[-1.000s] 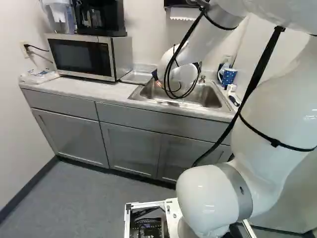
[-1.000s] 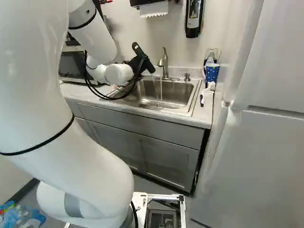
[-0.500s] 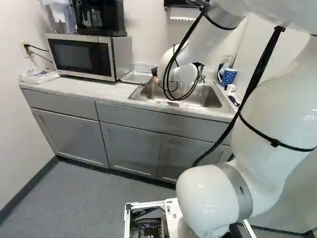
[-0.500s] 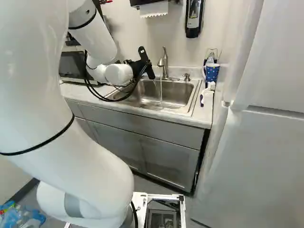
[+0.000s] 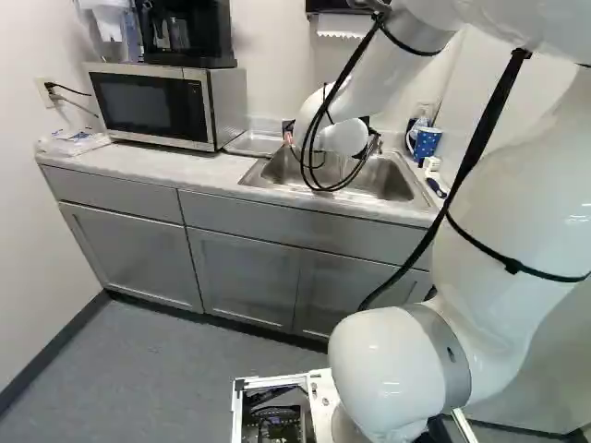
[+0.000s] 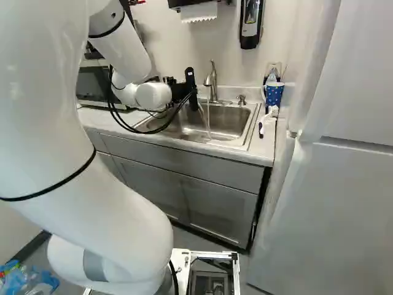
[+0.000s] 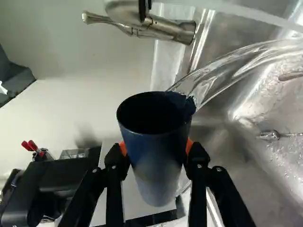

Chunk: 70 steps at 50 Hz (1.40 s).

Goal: Rinse the cup and place it in the tray

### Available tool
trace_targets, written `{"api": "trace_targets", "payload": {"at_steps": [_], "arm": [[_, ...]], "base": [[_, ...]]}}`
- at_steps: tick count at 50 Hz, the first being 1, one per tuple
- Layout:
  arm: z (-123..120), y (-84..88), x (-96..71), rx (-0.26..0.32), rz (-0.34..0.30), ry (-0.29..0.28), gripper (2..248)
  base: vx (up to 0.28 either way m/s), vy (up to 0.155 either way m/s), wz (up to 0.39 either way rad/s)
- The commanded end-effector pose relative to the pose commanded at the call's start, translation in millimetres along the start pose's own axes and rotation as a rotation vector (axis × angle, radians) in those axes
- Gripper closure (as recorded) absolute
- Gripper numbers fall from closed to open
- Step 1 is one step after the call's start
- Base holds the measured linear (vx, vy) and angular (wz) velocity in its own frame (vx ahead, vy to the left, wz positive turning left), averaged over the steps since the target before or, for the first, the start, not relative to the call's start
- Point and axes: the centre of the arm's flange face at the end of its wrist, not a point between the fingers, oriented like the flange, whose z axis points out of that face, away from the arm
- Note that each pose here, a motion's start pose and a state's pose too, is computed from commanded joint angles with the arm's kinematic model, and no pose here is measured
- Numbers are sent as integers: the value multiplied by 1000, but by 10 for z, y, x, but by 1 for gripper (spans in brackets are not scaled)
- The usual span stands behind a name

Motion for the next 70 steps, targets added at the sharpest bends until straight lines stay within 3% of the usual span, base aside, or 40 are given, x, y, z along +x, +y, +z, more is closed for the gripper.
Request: {"api": "trace_targets", "payload": {"at_steps": [42, 62, 70], "arm": [[0, 0, 0, 0, 441, 0, 124], [0, 0, 0, 0, 441, 0, 124], [0, 0, 0, 0, 392, 0, 124]], "base": [[0, 0, 0], [0, 0, 0], [0, 0, 0]]}}
